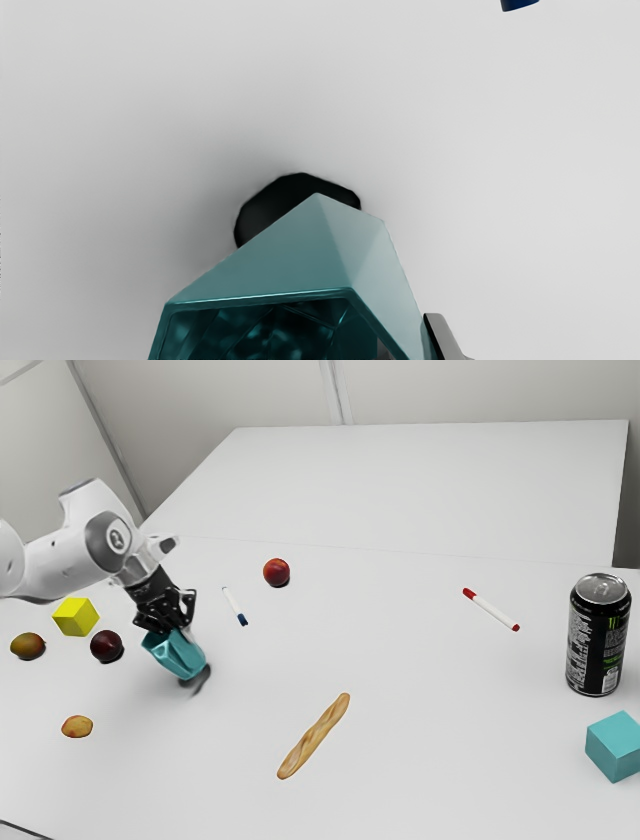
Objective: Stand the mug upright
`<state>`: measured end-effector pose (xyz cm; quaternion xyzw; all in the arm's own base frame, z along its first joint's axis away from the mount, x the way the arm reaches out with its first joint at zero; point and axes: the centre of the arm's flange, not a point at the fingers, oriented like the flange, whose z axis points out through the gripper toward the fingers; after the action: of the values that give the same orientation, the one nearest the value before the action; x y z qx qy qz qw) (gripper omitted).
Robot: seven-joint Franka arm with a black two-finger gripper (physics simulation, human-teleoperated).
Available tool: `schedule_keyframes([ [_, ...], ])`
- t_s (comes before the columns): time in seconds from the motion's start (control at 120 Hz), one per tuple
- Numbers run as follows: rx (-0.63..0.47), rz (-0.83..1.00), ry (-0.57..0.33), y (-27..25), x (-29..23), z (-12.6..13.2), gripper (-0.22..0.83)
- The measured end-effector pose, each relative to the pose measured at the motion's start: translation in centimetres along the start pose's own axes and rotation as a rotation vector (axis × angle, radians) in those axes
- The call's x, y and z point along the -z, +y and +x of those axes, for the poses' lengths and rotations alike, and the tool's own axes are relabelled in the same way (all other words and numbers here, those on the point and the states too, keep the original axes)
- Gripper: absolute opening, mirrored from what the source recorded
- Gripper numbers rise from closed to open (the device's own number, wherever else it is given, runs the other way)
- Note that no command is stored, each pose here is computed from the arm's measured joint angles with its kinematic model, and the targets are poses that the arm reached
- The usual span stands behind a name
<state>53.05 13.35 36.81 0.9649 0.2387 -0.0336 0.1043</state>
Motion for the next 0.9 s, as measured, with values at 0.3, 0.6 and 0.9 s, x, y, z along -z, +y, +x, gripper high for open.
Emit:
schedule_keyframes([
  [0.3,0.21,0.087,-0.012,0.9,-0.7,-0.6,-0.16],
  [0.6,0.355,0.179,-0.029,2.1,-1.5,-1.5,-0.16],
  [0.9,0.453,0.248,-0.02,3.2,-2.5,-2.2,-0.16],
])
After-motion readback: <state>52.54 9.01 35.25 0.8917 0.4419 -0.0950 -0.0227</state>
